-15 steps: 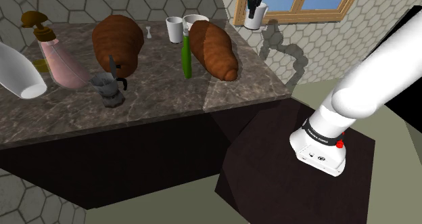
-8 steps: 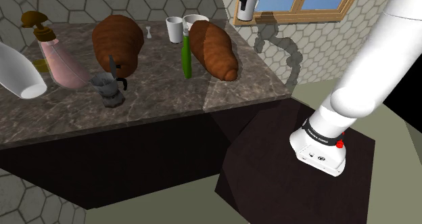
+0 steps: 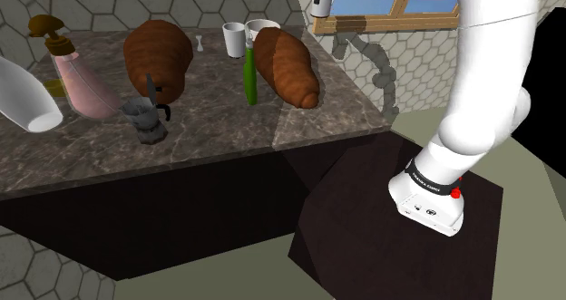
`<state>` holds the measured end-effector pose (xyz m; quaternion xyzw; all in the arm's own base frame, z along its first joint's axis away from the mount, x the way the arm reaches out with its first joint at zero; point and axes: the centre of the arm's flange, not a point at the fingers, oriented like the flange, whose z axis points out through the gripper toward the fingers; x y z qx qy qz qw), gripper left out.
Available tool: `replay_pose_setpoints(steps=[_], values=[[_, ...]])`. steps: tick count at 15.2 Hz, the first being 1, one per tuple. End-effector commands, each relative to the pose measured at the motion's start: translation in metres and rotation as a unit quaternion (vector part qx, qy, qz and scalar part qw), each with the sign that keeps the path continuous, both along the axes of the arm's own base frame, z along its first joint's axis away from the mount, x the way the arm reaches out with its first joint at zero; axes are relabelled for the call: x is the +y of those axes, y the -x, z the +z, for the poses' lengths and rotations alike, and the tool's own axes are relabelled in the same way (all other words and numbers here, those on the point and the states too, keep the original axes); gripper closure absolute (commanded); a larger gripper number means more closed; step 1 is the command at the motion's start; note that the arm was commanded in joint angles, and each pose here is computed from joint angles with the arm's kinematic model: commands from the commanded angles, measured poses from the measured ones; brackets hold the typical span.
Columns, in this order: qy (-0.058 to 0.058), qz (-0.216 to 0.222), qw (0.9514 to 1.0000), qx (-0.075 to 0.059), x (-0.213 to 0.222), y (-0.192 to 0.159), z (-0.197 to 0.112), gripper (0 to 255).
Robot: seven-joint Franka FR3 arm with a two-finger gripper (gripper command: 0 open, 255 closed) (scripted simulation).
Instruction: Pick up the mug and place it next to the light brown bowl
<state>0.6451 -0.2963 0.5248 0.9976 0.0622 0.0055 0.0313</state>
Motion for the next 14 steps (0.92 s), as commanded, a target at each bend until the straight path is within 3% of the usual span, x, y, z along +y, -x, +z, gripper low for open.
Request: replay_pose_setpoints(steps=[1,14], values=[[0.000,0.001,1.0000,0.000,-0.013,-0.020,-0.002,255],[0.000,0.001,1.0000,0.000,-0.019,-0.027,-0.066,255]])
